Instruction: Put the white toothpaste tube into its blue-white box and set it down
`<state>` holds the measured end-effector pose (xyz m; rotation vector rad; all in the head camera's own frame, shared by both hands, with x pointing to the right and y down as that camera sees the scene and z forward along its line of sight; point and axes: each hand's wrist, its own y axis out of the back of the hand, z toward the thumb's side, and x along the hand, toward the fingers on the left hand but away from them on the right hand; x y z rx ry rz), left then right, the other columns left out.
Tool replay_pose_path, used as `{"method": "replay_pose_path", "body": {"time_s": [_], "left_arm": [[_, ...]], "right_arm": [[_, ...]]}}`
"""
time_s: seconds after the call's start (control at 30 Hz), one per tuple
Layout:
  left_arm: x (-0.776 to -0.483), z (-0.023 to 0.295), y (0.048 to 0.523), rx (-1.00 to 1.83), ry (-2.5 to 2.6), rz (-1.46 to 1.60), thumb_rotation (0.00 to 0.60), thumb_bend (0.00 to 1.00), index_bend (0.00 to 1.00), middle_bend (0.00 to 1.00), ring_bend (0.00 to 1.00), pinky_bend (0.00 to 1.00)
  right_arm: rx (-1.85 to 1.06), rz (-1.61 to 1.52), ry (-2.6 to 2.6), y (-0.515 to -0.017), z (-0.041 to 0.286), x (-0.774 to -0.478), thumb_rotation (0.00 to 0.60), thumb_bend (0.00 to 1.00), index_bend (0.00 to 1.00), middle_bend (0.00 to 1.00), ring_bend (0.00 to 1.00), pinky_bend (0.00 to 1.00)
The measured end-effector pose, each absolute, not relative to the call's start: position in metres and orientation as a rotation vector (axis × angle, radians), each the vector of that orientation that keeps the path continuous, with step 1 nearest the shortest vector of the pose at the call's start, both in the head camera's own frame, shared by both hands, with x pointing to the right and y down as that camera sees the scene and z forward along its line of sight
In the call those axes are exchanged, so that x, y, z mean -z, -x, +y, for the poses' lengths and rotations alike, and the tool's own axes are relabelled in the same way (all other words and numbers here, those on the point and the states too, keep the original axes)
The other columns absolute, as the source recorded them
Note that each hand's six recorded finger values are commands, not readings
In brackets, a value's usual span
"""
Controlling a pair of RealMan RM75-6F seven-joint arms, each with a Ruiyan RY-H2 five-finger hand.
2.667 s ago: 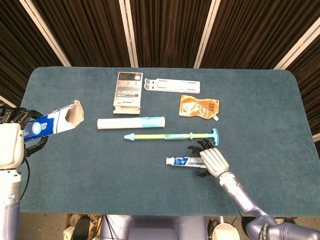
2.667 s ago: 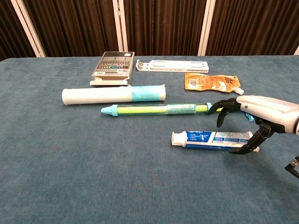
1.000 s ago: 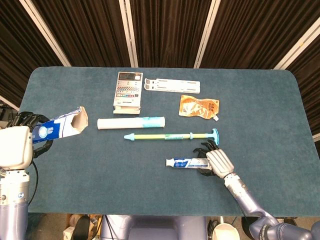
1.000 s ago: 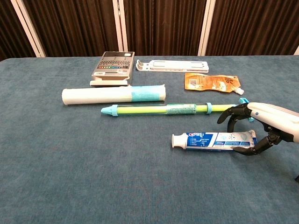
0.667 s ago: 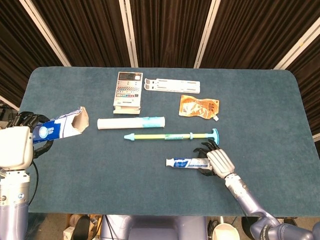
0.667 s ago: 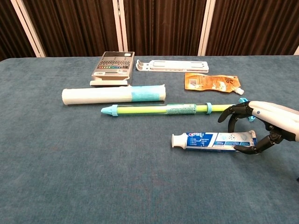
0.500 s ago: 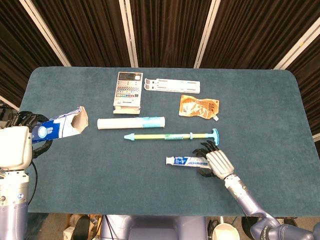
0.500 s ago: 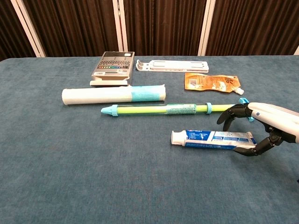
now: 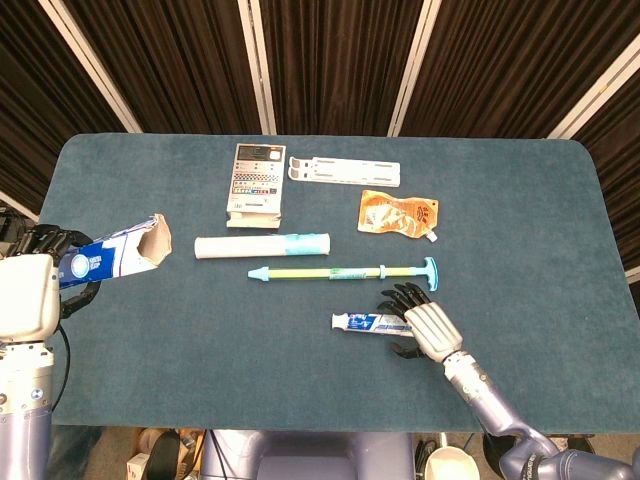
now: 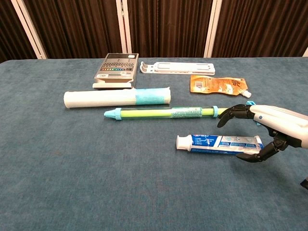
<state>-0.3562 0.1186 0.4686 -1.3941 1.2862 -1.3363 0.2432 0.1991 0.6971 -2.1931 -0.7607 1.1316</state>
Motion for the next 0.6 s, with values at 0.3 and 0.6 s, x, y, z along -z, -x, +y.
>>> {"method": "replay_pose_path", "body": {"time_s": [0.3, 0.6], "left_arm": [[-0.468, 0.119, 0.356, 1.341, 1.386, 1.278, 0.600, 0.34, 0.43, 0.41, 0.25, 0.34], [-0.469, 0.118, 0.355, 1.350, 1.379, 1.274, 0.600, 0.34, 0.44, 0.41, 0.25, 0.34]], "right_arm": [[-1.153, -0.779, 2.188, -0.247, 0.195, -0.710, 0.600, 0.30, 0.27, 0.30, 0.04, 0.00], [-1.147, -0.787, 2.206, -0.248, 0.199, -0.719, 0.600, 0.30, 0.27, 0.30, 0.05, 0.00]]}}
